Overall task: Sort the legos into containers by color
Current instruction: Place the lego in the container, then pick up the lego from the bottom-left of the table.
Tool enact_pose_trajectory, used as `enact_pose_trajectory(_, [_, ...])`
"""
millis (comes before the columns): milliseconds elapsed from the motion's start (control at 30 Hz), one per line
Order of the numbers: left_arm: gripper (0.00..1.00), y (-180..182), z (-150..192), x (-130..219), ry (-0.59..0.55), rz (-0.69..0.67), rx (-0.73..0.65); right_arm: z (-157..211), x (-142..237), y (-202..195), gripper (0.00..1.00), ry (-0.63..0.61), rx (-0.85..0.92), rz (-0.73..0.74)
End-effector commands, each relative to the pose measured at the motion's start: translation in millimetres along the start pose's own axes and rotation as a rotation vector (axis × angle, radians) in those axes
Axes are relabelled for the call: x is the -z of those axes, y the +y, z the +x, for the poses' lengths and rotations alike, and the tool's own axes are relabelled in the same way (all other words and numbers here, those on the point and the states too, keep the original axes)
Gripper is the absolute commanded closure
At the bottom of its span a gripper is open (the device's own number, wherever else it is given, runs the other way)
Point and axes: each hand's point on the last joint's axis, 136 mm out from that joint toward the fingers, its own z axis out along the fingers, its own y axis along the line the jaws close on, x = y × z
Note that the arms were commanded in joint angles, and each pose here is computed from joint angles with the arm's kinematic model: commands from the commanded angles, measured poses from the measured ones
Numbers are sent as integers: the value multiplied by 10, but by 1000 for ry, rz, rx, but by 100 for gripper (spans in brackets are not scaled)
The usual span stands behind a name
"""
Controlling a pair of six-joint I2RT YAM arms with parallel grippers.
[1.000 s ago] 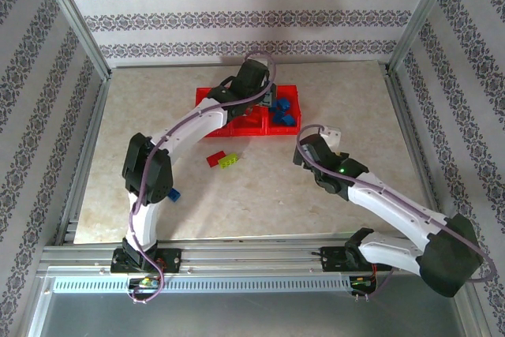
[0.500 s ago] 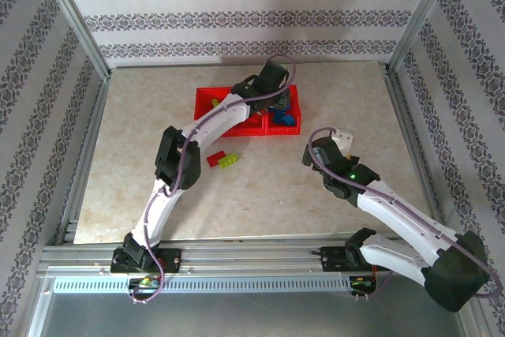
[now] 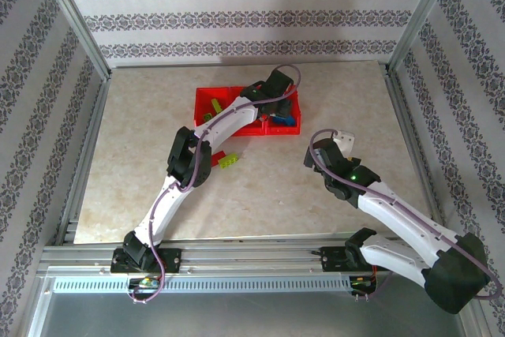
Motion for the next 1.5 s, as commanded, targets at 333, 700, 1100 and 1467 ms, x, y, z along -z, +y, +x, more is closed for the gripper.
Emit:
enact_pose_trajectory(333, [38, -235, -389, 783, -95, 49, -47, -2, -13, -24, 2, -1, -15, 3])
enact_pose_trajectory(700, [25, -12, -397, 1703, -274, 26, -8, 20, -71, 70, 2, 17, -13, -20])
enact_pose_trajectory(1100, [0, 825, 212, 2337, -337, -160, 115, 51, -149, 286, 1, 48, -9, -69])
enact_pose_trajectory(1467, [0, 1566, 1193, 2536, -204, -324, 247, 47, -200, 635, 2, 71, 57, -102])
